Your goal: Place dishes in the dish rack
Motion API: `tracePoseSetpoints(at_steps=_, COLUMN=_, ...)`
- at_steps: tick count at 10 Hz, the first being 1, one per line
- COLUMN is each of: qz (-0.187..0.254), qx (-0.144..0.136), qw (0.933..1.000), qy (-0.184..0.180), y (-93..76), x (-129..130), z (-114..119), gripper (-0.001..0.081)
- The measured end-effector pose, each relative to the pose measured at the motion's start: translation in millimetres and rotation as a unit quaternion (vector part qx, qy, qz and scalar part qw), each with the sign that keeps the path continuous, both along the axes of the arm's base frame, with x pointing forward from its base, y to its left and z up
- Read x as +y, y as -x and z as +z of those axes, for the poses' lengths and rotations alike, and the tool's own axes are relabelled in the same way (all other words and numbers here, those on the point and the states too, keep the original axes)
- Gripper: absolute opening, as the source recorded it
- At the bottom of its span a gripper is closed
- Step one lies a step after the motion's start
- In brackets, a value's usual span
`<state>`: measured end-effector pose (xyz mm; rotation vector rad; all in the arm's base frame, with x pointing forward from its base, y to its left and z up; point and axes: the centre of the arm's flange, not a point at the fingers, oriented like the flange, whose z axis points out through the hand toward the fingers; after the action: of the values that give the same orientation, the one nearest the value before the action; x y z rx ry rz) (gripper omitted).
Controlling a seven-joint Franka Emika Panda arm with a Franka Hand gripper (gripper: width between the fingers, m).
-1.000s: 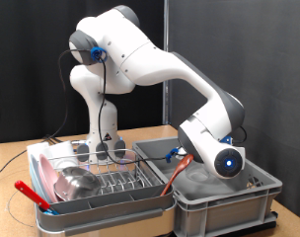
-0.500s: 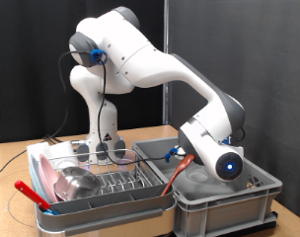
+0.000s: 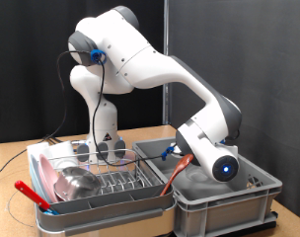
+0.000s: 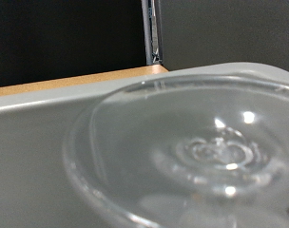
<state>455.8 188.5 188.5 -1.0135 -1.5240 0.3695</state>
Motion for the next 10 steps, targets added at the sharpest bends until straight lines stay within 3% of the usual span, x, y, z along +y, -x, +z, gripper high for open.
tracePoseSetpoints(at_steps=10, qz=0.0, qx=0.02, qw=0.9998, qy=-0.001, y=16.8, x=-0.8, z=-6.0, gripper=0.0803)
